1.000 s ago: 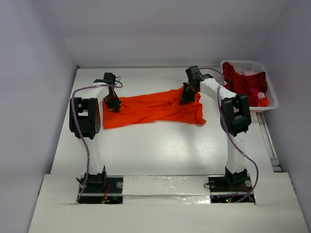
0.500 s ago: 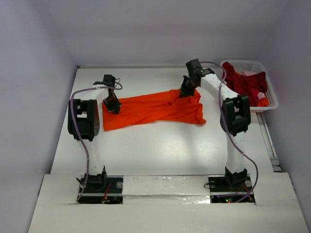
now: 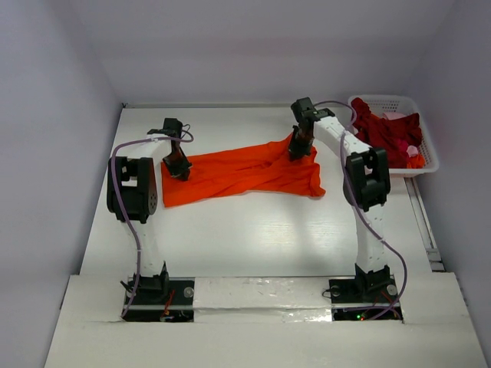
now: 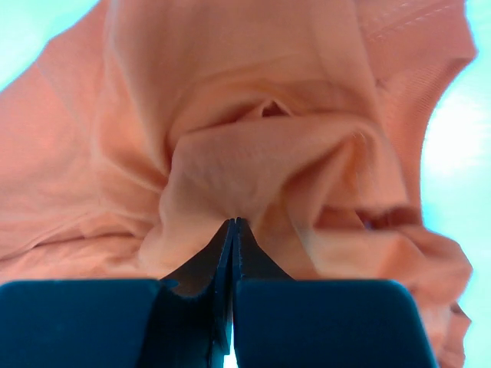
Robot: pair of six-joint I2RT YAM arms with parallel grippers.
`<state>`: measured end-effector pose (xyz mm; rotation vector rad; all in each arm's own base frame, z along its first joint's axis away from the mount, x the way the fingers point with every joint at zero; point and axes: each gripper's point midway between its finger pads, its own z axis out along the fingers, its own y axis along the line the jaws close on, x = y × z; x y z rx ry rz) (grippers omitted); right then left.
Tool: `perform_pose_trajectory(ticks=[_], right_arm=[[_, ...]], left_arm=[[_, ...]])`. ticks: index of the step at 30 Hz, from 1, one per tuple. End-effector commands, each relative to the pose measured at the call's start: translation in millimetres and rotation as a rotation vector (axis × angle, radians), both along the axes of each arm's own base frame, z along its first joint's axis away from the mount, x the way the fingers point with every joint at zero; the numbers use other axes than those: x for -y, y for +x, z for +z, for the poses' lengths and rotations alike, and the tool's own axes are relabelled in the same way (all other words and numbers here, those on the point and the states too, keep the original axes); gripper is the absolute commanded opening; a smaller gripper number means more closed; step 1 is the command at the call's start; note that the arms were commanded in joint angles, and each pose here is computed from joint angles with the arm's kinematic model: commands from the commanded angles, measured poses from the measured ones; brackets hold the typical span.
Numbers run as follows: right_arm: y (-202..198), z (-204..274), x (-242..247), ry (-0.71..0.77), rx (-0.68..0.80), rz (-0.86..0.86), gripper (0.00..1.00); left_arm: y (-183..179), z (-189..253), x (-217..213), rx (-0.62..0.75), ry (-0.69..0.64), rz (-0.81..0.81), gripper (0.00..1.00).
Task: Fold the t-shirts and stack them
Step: Fold the other side of the tshirt into a rectangle
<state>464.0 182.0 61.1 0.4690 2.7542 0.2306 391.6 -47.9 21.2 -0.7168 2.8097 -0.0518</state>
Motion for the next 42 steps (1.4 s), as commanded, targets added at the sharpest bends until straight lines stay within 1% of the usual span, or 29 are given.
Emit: perform_pose_trajectory(ticks=[1,5,7,11,14,17,22,26,29,34,36,37,42], right_arm=[[7.6,62.0,8.8,-0.02,0.144,-0.015,0.0],[13.5,91.8,20.0,-0.079,0.207,0.0,0.0],[11.4,96.0,27.3,-0.113,0.21,-0.008,0.0],[-1.2,80.4,35.4,-0.151,0.157,-0.009,0.0],[-11.5,59.9,41.4,-0.18,0.109,-0.014,0.0],[-13.1,46.2,45.3,-0.204,0.093,-0.014,0.0],[-6.8,13.9,47.0,-0.251,0.027,0.009,0.0],[0.6,10.1,34.5,-0.204,0.01,0.028,0.0],[-3.9,0.1,21.5,-0.143,-0.044,0.045,0.0],[-10.3,-7.9,4.1,-0.052,-0.098,0.058,0.0],[-10.9,-9.5,2.4,-0.043,-0.104,0.05,0.0],[-13.2,-8.1,-4.0,-0.007,-0.115,0.058,0.0],[-7.8,-5.0,0.0,0.019,-0.117,0.036,0.0]], left_arm=[[-15.8,0.1,-4.3,-0.047,0.031,-0.008,0.0],[-15.7,-2.2,-3.5,-0.052,0.027,-0.01,0.0],[-15.3,-1.8,-3.3,-0.051,0.026,-0.012,0.0],[-13.7,0.2,-4.3,-0.049,0.032,-0.012,0.0],[-12.5,2.1,-4.2,-0.043,0.032,-0.014,0.0],[-13.4,2.1,-3.2,-0.043,0.026,-0.014,0.0],[-15.4,2.8,-1.7,-0.045,0.017,-0.016,0.0],[-17.1,7.2,-2.5,-0.039,0.02,-0.018,0.0],[-18.7,9.3,-2.4,-0.038,0.018,-0.018,0.0],[-23.5,9.4,-1.6,-0.051,0.012,-0.023,0.0],[-26.3,8.2,-2.2,-0.06,0.016,-0.027,0.0],[-27.6,7.9,-2.4,-0.063,0.016,-0.029,0.0],[-38.0,9.6,-2.5,-0.061,0.012,-0.022,0.0]])
